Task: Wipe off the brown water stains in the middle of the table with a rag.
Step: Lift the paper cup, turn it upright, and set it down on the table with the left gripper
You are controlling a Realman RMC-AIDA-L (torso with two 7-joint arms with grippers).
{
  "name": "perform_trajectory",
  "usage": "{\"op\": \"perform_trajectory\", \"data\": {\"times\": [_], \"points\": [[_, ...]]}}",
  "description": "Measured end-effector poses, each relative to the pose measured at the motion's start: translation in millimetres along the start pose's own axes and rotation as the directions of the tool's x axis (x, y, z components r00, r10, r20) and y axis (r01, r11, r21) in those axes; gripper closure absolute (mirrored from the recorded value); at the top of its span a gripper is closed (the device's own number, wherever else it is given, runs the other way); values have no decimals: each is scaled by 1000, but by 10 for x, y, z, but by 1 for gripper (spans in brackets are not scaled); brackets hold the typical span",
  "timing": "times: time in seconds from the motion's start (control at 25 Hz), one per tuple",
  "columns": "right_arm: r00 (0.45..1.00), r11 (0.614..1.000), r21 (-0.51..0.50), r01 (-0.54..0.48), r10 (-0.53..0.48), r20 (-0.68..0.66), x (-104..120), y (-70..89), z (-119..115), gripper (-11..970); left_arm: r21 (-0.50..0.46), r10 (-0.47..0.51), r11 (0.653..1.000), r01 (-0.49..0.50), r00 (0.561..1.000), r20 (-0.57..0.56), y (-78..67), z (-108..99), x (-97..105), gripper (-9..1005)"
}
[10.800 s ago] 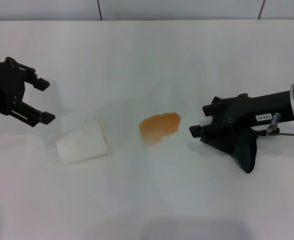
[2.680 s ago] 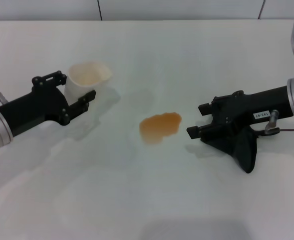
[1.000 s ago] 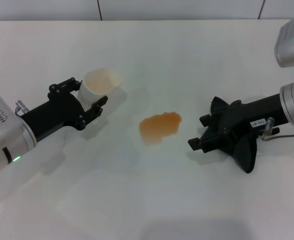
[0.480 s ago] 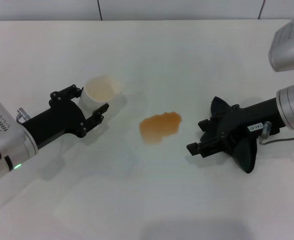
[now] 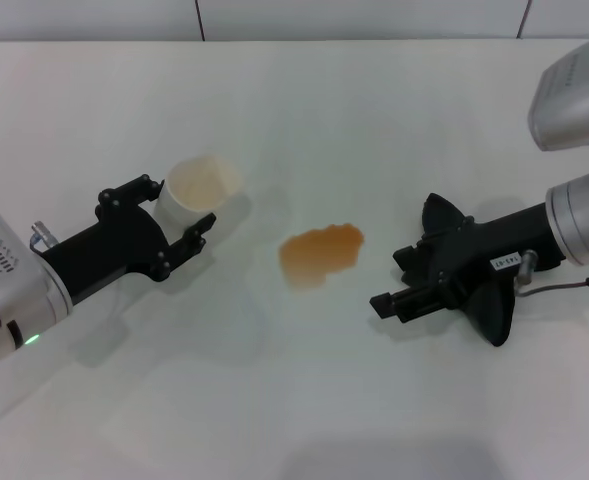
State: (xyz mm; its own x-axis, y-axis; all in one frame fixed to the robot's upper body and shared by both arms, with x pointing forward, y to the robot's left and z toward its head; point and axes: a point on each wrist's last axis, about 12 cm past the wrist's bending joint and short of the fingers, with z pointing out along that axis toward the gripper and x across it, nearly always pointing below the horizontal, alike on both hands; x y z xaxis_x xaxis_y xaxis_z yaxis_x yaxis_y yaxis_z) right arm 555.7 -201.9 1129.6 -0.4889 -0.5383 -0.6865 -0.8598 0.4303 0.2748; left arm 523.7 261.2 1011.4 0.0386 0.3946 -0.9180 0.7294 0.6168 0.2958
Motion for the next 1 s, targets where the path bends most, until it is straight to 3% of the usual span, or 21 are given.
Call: {"op": "perform_trajectory", "data": {"times": [0.4,1.0], "points": [[1000,1000,4,-10,10,-3,12,-5,10,168,6,16,1000,-17,1000,14,-28,-66,16,363],[999,999,26,-19,20,-39,15,-2,43,168,-8,-1,1000,1,1000,1,-132,-255,131,103]]}}
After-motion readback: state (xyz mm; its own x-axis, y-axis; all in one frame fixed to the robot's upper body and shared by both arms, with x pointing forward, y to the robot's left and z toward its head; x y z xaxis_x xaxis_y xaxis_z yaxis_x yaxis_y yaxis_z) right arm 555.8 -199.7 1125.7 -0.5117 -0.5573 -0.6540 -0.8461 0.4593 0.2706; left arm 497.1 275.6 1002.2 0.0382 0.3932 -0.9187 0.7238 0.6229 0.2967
